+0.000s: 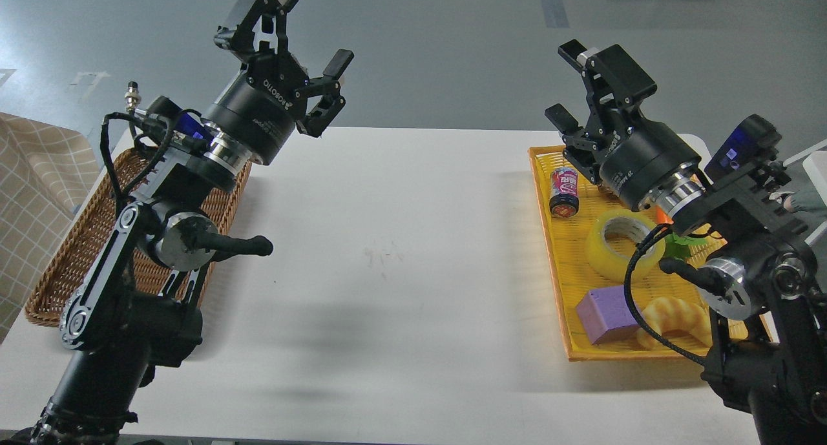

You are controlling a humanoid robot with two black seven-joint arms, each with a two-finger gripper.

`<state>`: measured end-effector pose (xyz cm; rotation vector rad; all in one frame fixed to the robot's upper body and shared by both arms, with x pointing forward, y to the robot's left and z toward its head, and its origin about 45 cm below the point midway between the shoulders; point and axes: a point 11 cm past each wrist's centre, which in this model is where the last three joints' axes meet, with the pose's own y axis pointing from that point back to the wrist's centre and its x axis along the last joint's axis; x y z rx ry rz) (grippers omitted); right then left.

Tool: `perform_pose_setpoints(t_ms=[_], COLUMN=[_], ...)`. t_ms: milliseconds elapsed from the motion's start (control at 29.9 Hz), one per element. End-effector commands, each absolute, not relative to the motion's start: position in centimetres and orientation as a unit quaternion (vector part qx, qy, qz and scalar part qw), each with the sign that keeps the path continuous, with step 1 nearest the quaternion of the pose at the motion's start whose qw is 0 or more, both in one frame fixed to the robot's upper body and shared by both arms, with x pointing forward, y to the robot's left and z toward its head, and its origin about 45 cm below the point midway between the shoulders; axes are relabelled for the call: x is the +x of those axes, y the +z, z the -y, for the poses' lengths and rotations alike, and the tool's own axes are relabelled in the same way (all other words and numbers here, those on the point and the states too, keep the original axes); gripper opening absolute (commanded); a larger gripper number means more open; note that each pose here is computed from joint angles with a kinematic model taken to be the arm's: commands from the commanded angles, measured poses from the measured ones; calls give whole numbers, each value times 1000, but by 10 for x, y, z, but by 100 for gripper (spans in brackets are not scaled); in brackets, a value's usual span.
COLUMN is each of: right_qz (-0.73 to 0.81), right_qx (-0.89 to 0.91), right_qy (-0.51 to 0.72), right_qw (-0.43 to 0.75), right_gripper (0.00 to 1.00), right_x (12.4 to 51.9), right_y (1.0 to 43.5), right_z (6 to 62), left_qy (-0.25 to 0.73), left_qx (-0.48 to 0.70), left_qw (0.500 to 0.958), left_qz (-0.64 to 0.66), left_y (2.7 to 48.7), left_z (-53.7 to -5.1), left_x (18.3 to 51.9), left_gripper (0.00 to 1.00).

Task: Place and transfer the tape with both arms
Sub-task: 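Move the right gripper over the yellow tray toward the tape roll, then swing the right gripper outward and lower it beside the tape roll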

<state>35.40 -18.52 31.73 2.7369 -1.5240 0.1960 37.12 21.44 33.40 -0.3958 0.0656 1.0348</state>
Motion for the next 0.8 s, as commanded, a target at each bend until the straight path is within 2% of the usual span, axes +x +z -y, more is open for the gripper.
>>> perform_pose_setpoints(t_ms=[0, 234, 435, 602, 669, 769], right_qz=[484, 483, 512, 499, 491, 451], right_qx=[872, 871, 829, 797, 764, 739], right_qy=[69, 87, 207, 290, 332, 369], right_qw=[-4, 0, 85, 180, 257, 337], right_gripper=[99, 96, 95, 95, 95, 96], right_x=[355, 358, 373, 376, 376, 372], right_y=[322, 328, 346, 344, 336, 319], right_z=[184, 181, 182, 195, 225, 242], left_qy=[495, 481, 477, 479, 480, 482], left_qx=[-179, -188, -192, -191, -191, -191], left_qw=[850, 856, 858, 857, 856, 855], left_qz=[-24, 0, 2, -3, -4, -4], left_y=[334, 340, 340, 337, 336, 336], left_z=[-220, -230, -230, -231, -231, -232], left_x=[372, 367, 365, 364, 364, 365], left_gripper=[98, 98, 98, 98, 98, 98])
